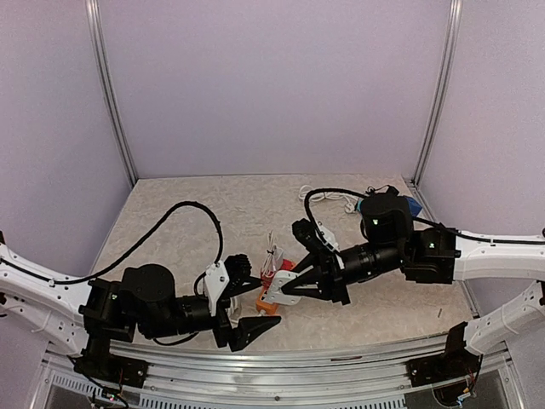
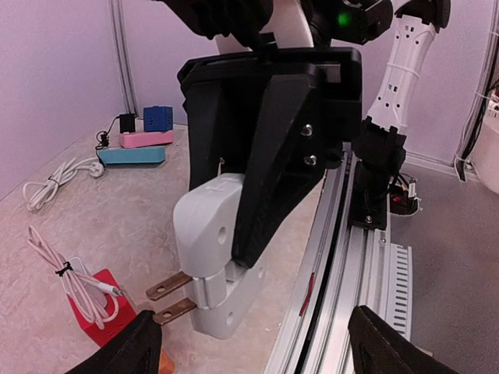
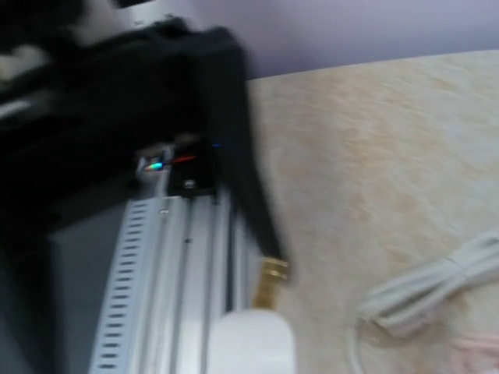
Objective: Pull the plug off the socket
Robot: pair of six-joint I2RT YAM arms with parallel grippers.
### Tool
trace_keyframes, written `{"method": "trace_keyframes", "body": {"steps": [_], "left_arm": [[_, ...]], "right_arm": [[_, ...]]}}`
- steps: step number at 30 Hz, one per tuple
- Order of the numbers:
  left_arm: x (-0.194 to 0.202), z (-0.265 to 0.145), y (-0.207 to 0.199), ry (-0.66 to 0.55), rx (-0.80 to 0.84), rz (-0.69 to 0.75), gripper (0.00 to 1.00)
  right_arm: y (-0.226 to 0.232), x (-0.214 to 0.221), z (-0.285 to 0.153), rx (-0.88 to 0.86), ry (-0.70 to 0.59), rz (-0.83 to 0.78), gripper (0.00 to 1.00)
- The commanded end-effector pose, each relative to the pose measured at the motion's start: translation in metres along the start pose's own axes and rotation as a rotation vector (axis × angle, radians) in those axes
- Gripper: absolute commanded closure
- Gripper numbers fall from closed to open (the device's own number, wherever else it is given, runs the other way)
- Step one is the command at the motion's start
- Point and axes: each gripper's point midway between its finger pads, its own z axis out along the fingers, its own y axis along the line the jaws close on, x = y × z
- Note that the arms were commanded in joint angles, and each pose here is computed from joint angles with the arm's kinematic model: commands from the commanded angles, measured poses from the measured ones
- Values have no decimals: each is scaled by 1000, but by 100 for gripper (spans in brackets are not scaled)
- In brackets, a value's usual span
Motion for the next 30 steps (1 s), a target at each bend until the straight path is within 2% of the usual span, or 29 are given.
{"method": "trace_keyframes", "body": {"steps": [1, 11, 18, 22, 26, 28, 30], "left_arm": [[7, 5, -6, 40, 58, 10, 22], [-1, 1, -6, 6, 104, -12, 46], [-10, -2, -9, -35, 140, -19, 59], [-10, -3, -9, -36, 150, -22, 72], [-8, -6, -7, -39, 154, -32, 86], [-8, -9, -4, -45, 155, -39, 94], [-9, -12, -4, -51, 161, -44, 97]], "right_arm": [[22, -17, 6, -67, -21, -39, 100], [36, -28, 10, -105, -36, -63, 100], [36, -28, 11, -115, -40, -61, 100], [38, -31, 9, -120, -50, -64, 100], [38, -31, 2, -97, -53, -64, 67], [39, -32, -5, -83, -56, -70, 59], [38, -31, -10, -62, -48, -69, 56]]}}
